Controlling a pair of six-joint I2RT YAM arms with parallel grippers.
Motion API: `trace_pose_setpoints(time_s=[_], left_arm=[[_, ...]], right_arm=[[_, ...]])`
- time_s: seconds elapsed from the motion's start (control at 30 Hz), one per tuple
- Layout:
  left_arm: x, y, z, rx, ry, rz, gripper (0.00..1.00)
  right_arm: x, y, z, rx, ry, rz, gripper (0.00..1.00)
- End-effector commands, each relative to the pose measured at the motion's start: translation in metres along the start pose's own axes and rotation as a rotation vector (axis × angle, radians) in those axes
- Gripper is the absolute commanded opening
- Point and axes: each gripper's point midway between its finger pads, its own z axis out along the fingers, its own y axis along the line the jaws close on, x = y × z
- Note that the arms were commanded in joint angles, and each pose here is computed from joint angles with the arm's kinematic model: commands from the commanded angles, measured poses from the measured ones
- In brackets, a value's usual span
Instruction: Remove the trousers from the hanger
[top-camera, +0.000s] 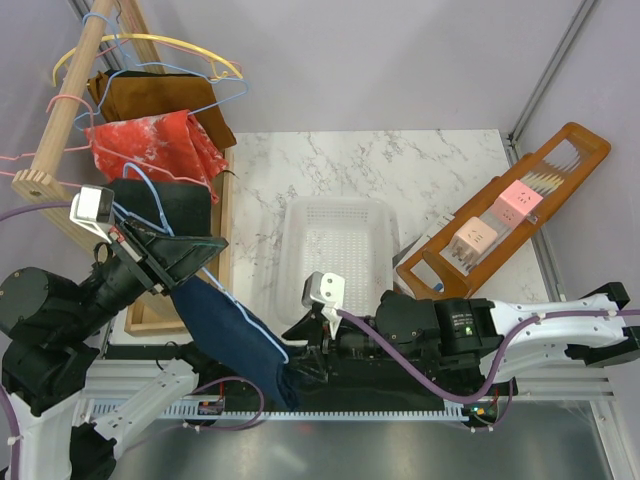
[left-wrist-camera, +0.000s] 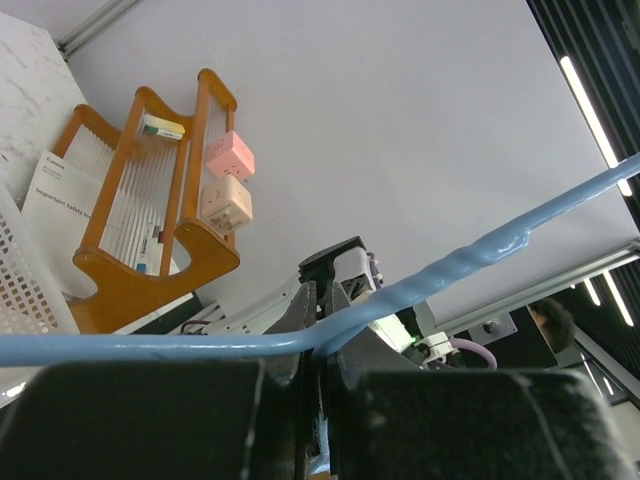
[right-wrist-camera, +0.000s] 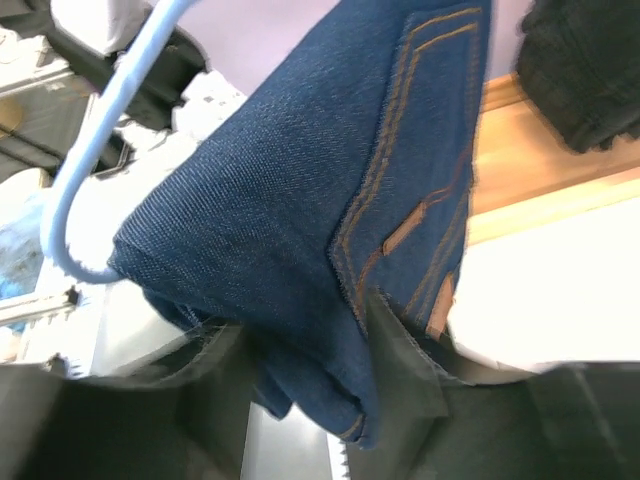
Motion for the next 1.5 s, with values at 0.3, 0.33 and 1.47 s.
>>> trace_pose_setpoints(time_s=[0.3, 0.33, 1.47], left_arm=[[0.005, -0.02, -0.02, 0.073, 0.006, -0.062, 0.02], [0.005, -0.02, -0.019, 0.071, 0.007, -0.064, 0.02], [0.01, 0.022, -0.027, -0.035, -0.051, -0.064, 0.02]], right_arm=[[-0.052, -0.026, -0.015, 0.166, -0.19, -0.017, 0.2], [-0.054, -0.026, -0.016, 0.165, -0.198, -0.02, 0.18], [-0.175, -0.037, -0.063, 0.282, -0.56, 0.162, 0.0]])
